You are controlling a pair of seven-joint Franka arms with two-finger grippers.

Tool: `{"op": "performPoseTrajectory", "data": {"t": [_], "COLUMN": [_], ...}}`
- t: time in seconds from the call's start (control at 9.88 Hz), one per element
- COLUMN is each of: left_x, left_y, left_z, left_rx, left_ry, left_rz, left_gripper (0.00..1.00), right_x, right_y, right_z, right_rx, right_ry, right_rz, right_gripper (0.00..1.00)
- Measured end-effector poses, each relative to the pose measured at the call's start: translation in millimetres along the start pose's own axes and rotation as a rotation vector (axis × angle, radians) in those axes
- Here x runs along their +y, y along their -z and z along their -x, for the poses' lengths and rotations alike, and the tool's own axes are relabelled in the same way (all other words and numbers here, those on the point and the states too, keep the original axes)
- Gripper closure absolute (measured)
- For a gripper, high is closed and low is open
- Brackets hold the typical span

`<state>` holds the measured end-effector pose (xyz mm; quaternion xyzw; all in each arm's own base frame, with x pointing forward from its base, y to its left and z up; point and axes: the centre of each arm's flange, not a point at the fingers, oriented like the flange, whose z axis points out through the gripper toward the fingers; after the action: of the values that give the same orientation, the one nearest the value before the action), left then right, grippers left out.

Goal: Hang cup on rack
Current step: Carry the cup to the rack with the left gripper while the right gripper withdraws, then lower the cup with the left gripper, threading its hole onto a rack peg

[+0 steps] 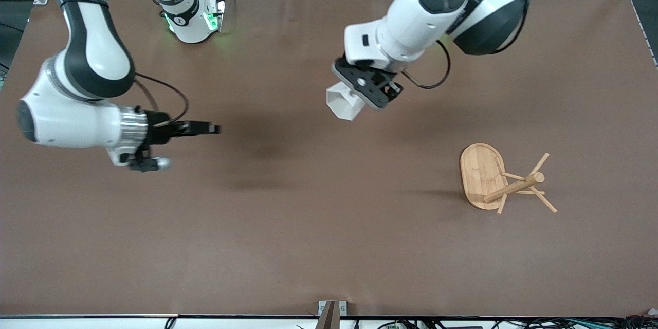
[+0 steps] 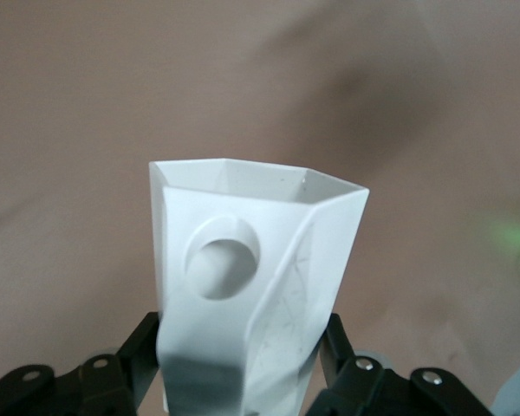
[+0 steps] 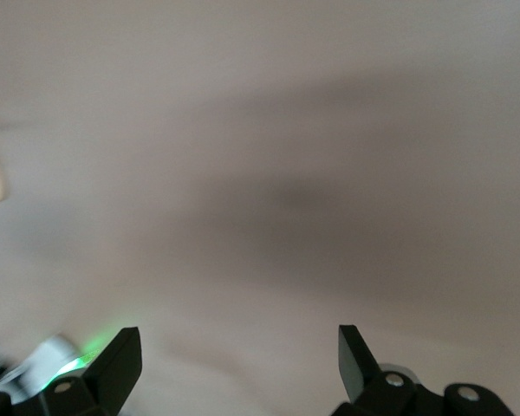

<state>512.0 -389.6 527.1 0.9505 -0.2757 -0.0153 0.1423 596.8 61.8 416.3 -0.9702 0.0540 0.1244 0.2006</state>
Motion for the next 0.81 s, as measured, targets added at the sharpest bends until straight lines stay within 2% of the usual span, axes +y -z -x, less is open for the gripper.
{"op": "performPoseTrajectory", "data": {"t": [0.2, 0.3, 0.4, 0.51, 0.61, 0.81], "left_x": [-77.1, -116.7, -145.3, -165.5, -187.6, -227.7], "left_y": [19.4, 27.8, 32.1, 33.5, 34.1, 22.5], "left_z": [-2.3, 0.8, 4.9, 8.6, 13.4, 26.4], "left_rx": [0.029, 0.040, 0.045, 0.046, 0.044, 0.017], "left_ry": [0.142, 0.204, 0.257, 0.301, 0.337, 0.401], "left_rz": [-0.006, -0.009, -0.010, -0.010, -0.009, -0.004], "left_gripper": [0.23, 0.23, 0.23, 0.23, 0.23, 0.23], "right_x": [59.5, 82.3, 93.3, 91.8, 87.5, 76.3], "right_y": [72.6, 107.1, 136.3, 158.9, 177.6, 215.5], "right_z": [-1.7, 2.8, 9.8, 19.4, 29.6, 53.0], "right_rx": [0.124, 0.168, 0.185, 0.171, 0.163, 0.218], "right_ry": [-0.060, -0.078, -0.080, -0.084, -0.099, -0.099], "right_rz": [0.067, 0.125, 0.213, 0.282, 0.310, 0.313], "right_gripper": [0.00, 0.00, 0.00, 0.00, 0.00, 0.00]}}
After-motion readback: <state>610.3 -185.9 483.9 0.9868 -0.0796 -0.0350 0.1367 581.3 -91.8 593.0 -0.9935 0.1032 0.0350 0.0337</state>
